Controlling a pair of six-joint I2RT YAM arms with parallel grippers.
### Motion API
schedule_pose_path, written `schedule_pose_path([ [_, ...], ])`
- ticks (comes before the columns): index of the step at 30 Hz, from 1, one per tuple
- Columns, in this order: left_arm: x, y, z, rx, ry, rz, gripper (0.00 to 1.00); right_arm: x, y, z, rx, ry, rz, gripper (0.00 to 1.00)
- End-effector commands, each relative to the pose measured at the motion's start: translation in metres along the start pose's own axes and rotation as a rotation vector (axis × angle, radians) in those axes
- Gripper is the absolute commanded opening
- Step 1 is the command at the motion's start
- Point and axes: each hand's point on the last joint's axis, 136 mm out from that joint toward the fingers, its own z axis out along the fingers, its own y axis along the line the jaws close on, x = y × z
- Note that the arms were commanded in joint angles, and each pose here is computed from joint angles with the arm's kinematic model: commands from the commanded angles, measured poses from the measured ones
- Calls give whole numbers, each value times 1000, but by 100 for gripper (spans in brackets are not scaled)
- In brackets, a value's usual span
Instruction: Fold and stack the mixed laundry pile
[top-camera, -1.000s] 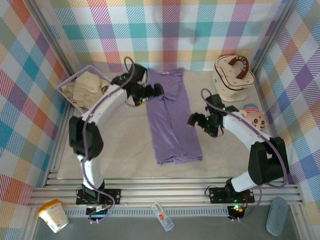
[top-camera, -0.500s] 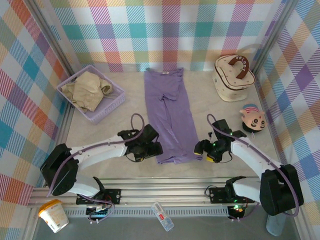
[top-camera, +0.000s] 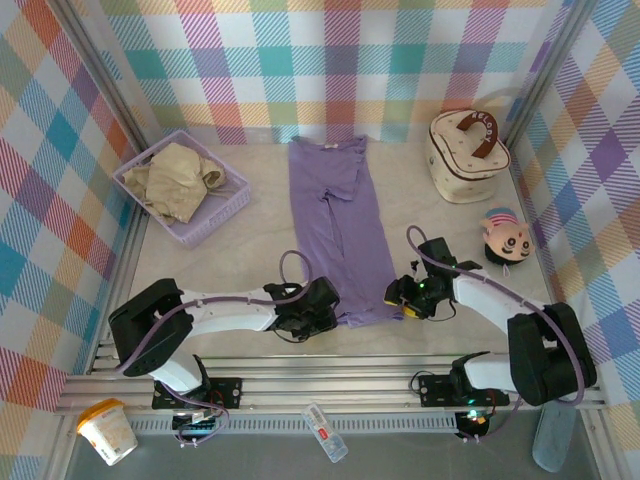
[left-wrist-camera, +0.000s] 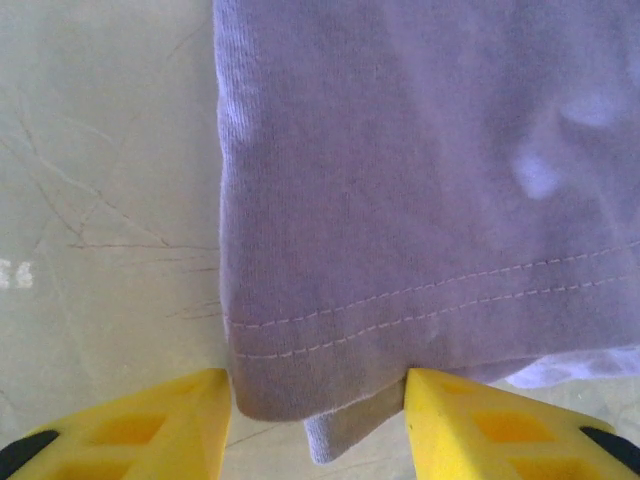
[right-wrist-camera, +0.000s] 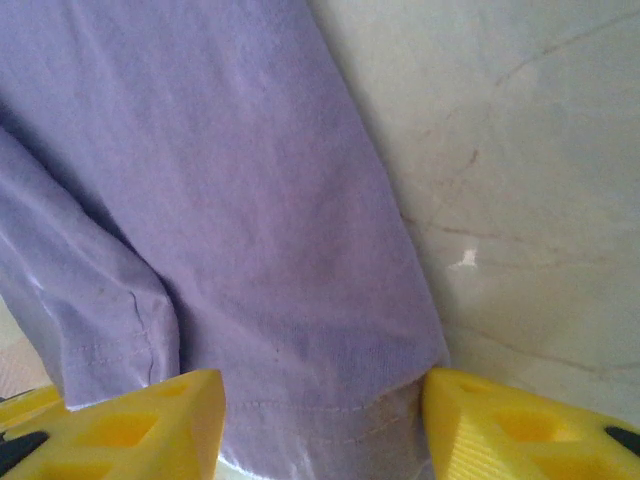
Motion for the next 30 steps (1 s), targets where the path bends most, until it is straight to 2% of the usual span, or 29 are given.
schedule_pose_path([
  [1,-10,3,2,-16,-68,-21,43,1,1,9,-19,14,2,52],
  [7,-24,-5,0,-13,-122,-25,32,3,-4,15,-4,34,10,38],
  [9,-29,-7,0,-19,-135,-25,23,5,-4,17,-9,45,12,29],
  [11,-32,-8,0,-29,-138,-26,9,6,-5,18,-8,47,15,24],
  [13,-32,-8,2,-39,-129,-21,2,7,-5,18,-10,50,13,14],
  [15,-29,-6,2,-54,-113,-14,0,10,-4,17,-17,59,9,0],
  [19,-22,7,-6,-90,-93,-7,0,18,0,7,-34,66,7,0],
  [22,-26,13,-27,-95,-120,-7,0,20,8,-8,-60,49,7,0],
  [30,-80,-13,-76,9,-220,-43,0,-16,63,-49,-145,-45,-25,0],
])
